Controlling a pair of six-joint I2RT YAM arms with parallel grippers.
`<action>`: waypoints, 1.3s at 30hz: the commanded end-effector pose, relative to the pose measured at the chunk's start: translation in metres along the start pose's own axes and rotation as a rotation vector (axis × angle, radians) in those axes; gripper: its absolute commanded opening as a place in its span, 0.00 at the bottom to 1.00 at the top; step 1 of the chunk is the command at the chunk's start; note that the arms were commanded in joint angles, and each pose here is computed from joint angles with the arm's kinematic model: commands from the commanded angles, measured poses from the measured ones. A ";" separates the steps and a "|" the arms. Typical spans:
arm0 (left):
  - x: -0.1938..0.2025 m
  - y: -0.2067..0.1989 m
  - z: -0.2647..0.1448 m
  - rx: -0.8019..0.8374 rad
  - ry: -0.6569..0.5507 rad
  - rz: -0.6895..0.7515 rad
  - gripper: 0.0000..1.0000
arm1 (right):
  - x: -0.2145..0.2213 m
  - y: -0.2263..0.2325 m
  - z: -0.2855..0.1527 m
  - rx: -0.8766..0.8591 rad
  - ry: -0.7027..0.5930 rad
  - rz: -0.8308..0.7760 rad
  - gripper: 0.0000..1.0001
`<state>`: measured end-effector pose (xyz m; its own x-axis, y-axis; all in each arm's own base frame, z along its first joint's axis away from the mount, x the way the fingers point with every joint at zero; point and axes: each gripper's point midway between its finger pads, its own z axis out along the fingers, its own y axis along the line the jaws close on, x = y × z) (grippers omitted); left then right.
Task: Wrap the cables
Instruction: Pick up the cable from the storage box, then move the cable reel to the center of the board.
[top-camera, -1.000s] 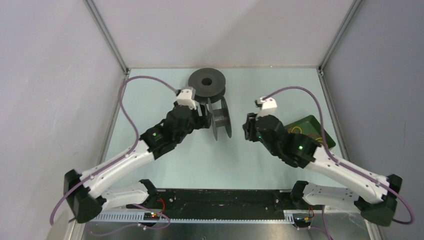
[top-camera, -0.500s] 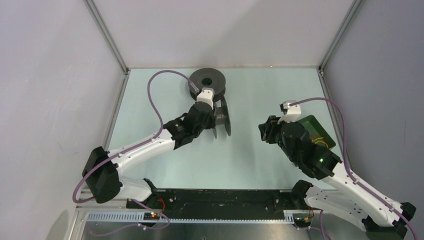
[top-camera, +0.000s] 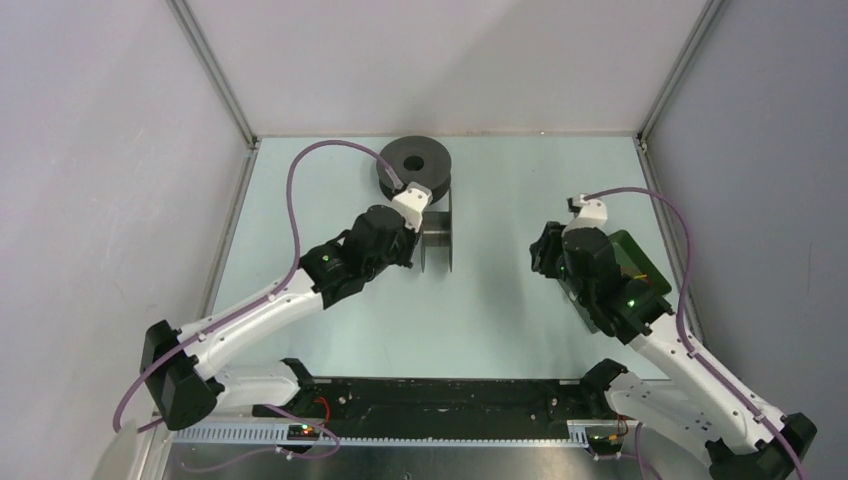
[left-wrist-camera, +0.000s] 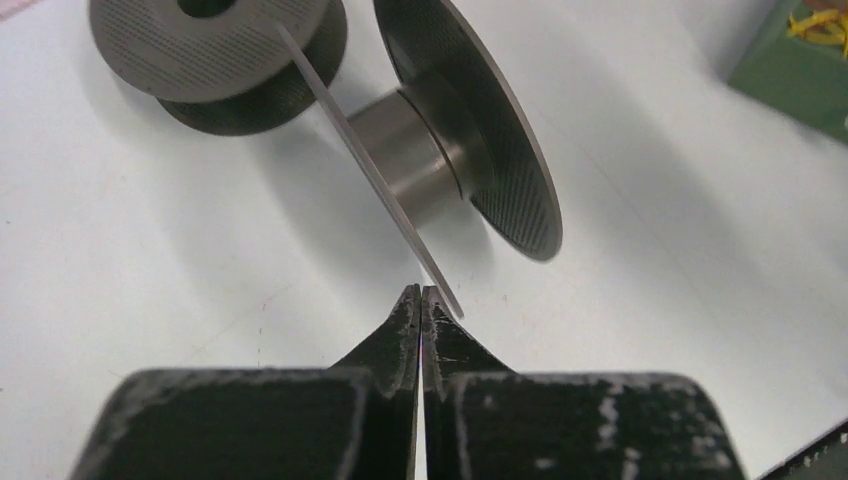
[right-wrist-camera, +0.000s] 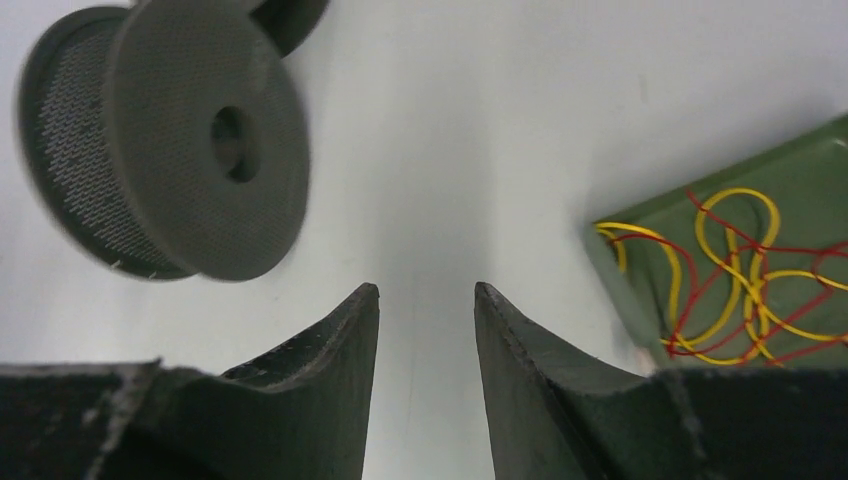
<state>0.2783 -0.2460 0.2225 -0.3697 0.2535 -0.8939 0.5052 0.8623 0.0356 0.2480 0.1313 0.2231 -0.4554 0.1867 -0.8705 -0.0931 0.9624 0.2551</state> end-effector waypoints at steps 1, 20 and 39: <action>0.006 -0.004 -0.015 0.065 0.043 0.089 0.00 | 0.000 -0.034 0.007 0.075 0.039 0.055 0.45; -0.031 0.011 0.076 -0.170 -0.029 -0.202 0.53 | 0.008 -0.057 0.013 -0.002 0.102 0.167 0.45; 0.010 0.014 -0.004 0.051 0.097 0.162 0.00 | 0.023 -0.104 0.018 0.086 0.174 0.275 0.45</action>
<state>0.2973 -0.2302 0.1931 -0.4410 0.3992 -0.8039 0.4985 0.8537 0.1505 0.2599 0.0387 0.1735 -0.5778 0.4125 -0.7043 0.1339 0.8991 0.4167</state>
